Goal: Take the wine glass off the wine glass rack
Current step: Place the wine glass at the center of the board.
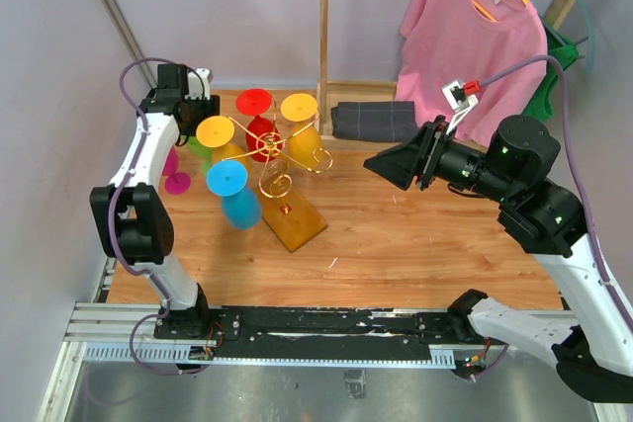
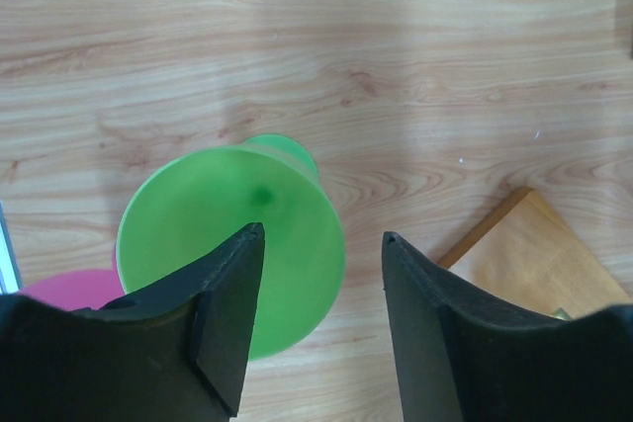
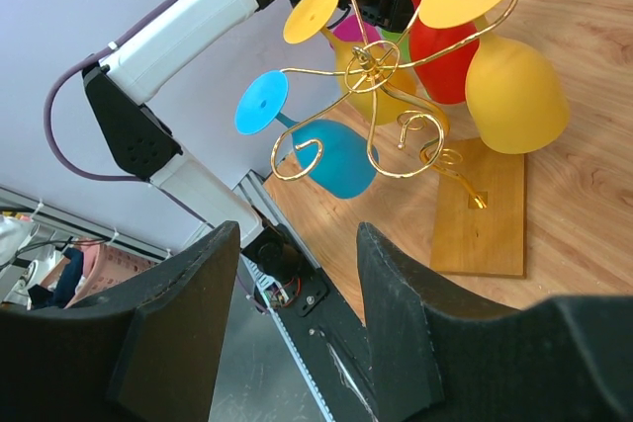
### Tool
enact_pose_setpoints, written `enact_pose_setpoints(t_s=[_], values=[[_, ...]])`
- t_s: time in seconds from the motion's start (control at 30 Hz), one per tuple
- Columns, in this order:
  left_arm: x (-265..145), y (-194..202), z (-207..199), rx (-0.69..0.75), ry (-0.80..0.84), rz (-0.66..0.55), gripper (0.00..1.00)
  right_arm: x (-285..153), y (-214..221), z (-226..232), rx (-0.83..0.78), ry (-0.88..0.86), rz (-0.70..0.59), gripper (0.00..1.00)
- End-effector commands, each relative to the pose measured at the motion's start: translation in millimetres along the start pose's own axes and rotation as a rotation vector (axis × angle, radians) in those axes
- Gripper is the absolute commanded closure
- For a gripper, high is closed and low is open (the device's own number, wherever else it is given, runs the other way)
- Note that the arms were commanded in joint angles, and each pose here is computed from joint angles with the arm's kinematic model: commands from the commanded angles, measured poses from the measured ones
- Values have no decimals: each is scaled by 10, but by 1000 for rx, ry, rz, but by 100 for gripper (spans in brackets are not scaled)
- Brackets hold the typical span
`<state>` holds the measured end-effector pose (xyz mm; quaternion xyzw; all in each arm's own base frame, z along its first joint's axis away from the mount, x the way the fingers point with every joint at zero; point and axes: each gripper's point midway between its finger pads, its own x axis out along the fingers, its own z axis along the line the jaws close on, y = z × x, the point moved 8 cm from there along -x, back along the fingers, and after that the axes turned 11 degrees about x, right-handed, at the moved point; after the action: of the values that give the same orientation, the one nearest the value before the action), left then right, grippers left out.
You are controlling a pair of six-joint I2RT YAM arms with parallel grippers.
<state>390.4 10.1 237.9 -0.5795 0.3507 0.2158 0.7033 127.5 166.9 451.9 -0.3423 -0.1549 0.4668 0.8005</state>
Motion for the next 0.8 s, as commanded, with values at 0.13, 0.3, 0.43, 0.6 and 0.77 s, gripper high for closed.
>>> enact_pose_setpoints(t_s=[0.13, 0.3, 0.43, 0.6, 0.77], values=[[-343, -271, 0, 35, -15, -110, 35, -19, -54, 32, -1, -6, -27, 48], [-493, -386, 4, 37, -20, -150, 31, 13, -47, 4, 0, 2, -19, 48], [-616, -474, -4, 31, -18, -182, 30, 47, -46, -21, 1, 11, -14, 39], [-830, -583, -8, 27, -34, -239, 30, 87, -74, -37, -3, 23, -18, 22], [-1131, -657, -16, 25, -70, -311, 25, 167, -96, -66, 3, 49, 10, 15]])
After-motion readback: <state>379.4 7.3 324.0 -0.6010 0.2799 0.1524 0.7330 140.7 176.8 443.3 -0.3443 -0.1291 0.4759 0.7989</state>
